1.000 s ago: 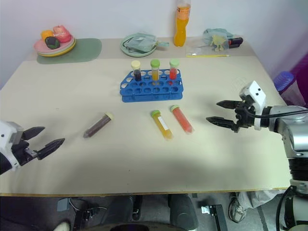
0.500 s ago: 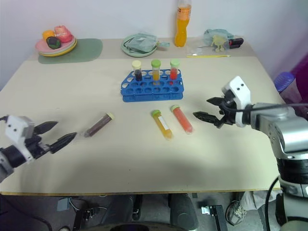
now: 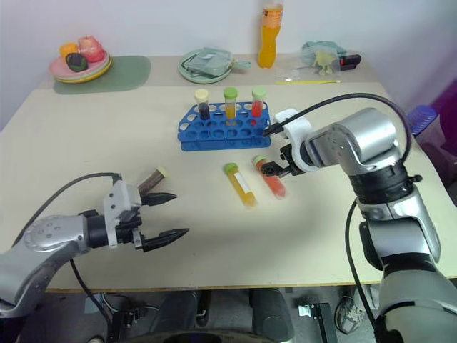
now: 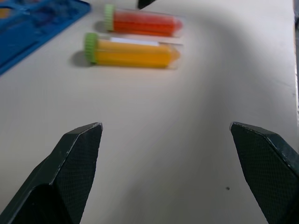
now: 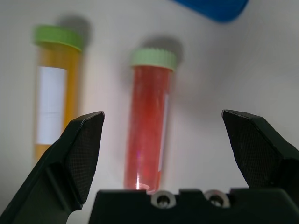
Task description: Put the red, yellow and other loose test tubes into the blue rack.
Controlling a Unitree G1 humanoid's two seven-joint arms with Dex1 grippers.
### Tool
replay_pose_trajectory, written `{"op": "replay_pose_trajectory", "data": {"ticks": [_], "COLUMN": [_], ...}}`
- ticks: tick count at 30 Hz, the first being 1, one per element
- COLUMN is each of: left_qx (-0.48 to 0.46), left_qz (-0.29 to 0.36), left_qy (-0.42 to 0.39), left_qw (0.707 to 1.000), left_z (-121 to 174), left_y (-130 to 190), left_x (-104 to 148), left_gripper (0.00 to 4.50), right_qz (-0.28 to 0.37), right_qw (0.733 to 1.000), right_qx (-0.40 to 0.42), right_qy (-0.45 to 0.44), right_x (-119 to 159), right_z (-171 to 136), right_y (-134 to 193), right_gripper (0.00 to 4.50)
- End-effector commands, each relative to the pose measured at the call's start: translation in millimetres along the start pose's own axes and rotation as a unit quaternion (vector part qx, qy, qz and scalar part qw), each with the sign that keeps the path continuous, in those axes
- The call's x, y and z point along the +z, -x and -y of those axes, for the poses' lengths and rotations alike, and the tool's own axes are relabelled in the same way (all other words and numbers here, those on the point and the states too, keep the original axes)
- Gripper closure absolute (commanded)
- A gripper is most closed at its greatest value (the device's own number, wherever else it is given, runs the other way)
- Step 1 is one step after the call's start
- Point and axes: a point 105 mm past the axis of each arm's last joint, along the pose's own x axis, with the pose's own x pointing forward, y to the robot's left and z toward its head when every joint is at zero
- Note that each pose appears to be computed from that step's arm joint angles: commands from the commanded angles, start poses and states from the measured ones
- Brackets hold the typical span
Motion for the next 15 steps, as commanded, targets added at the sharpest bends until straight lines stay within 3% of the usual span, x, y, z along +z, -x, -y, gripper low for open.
{"op": "replay_pose_trajectory", "data": {"ticks": [1, 11, 15], "left_qx": [0.0, 0.011, 0.015], "left_qz": [0.006, 0.024, 0.024], "left_qy": [-0.025, -0.04, -0.043], "left_qw": [1.0, 0.999, 0.999], "left_z": [3.7, 7.5, 5.7], "left_y": [-1.8, -7.0, -5.9], "left_x": [3.5, 13.9, 16.2], "left_gripper": [0.0, 0.0, 0.0], "right_qz": [-0.007, -0.046, -0.046], "right_qw": [1.0, 0.997, 0.997], "right_qx": [-0.014, -0.021, -0.028], "right_qy": [-0.01, -0.055, -0.055], "right_x": [8.7, 5.5, 5.1], "right_z": [0.8, -4.0, -4.5], "right_y": [-0.5, -21.6, -22.3], "right_gripper": [0.05, 0.05, 1.84]}}
